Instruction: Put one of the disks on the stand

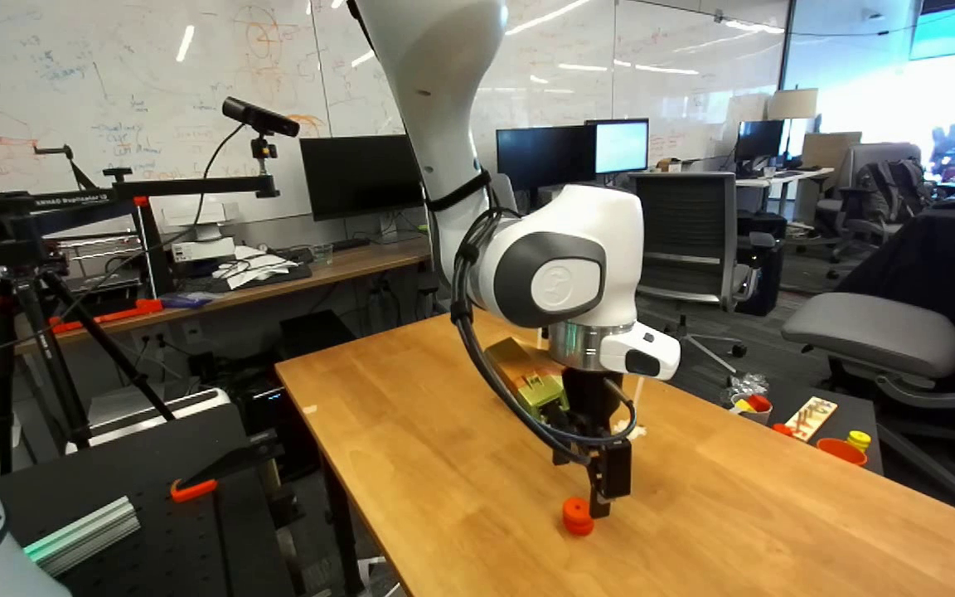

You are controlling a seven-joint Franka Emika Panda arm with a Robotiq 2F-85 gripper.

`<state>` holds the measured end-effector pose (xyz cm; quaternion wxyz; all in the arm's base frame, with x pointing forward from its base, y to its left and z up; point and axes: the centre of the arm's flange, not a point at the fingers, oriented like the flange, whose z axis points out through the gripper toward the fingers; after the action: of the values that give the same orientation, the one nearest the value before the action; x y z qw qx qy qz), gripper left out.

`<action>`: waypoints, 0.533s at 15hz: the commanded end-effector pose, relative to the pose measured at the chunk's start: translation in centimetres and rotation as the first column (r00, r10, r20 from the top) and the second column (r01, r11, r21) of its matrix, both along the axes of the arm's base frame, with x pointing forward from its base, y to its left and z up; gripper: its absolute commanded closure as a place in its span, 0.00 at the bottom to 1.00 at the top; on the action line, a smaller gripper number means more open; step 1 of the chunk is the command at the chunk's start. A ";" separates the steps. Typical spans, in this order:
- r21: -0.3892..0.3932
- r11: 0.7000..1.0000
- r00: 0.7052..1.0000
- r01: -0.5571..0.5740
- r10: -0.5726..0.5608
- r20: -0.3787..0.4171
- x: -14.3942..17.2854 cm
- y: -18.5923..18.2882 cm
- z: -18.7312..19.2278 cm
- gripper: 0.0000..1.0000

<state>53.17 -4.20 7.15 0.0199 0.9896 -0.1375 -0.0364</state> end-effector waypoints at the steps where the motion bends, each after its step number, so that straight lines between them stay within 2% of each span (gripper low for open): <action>1: -0.003 1.000 1.000 0.021 -0.021 0.021 1.5 0.3 -1.6 0.00; 8: -0.017 1.000 0.999 0.023 -0.023 0.027 2.7 0.6 -3.8 0.00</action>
<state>54.48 -4.02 4.36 0.0234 0.9890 -0.1415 -0.0348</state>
